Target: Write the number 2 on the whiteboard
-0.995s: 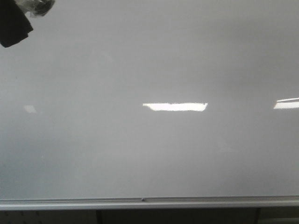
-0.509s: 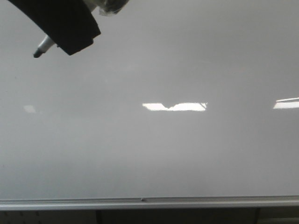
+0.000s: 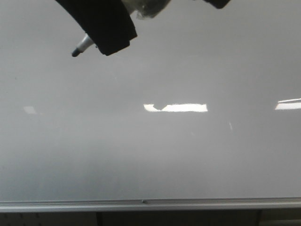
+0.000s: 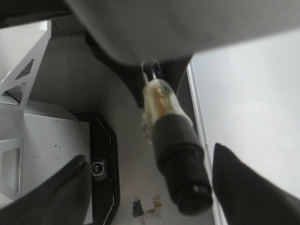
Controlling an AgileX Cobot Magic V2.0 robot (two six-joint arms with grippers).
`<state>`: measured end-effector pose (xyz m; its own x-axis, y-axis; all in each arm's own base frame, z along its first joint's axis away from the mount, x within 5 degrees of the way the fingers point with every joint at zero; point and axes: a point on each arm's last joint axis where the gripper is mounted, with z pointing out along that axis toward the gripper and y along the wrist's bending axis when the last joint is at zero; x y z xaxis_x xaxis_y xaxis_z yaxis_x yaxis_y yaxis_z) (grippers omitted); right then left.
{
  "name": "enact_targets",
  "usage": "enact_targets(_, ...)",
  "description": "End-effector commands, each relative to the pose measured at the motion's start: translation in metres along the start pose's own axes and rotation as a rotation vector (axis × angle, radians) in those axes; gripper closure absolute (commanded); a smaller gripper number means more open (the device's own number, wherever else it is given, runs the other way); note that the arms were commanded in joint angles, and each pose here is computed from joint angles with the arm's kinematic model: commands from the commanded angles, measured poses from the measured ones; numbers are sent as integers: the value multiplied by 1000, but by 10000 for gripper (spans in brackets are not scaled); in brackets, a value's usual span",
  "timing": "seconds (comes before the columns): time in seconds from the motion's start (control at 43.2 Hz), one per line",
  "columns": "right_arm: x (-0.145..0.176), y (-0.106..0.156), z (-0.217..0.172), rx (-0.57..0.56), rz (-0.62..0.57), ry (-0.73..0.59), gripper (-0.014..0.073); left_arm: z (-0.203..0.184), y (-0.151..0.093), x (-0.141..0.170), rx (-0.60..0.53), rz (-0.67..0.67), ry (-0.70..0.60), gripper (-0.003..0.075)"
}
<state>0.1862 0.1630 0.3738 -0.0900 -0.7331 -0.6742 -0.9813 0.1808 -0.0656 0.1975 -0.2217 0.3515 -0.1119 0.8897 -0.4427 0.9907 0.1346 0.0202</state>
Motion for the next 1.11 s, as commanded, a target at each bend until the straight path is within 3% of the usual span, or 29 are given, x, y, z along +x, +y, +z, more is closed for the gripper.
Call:
enact_targets(0.0, -13, 0, -14, 59, -33, -82, 34, -14, 0, -13, -19, 14, -67, 741)
enact_targets(0.255, -14, -5, -10, 82, -23, -94, 44, -7, -10, -21, -6, 66, -50, 741)
enact_targets(0.44, -12, -2, -9, 45, -22, -69, 193, -6, -10, -19, -45, 100, -5, 741)
enact_targets(0.694, -11, -1, -9, 29, -22, -58, 274, -6, -9, -19, -48, 101, 0, 741)
enact_targets(0.995, -12, -3, -9, 47, -4, -72, 480, -6, -9, -19, -50, 101, -3, 739)
enact_targets(1.088, -12, -3, -9, 47, -4, -72, 539, -6, -9, -19, -50, 101, -3, 693)
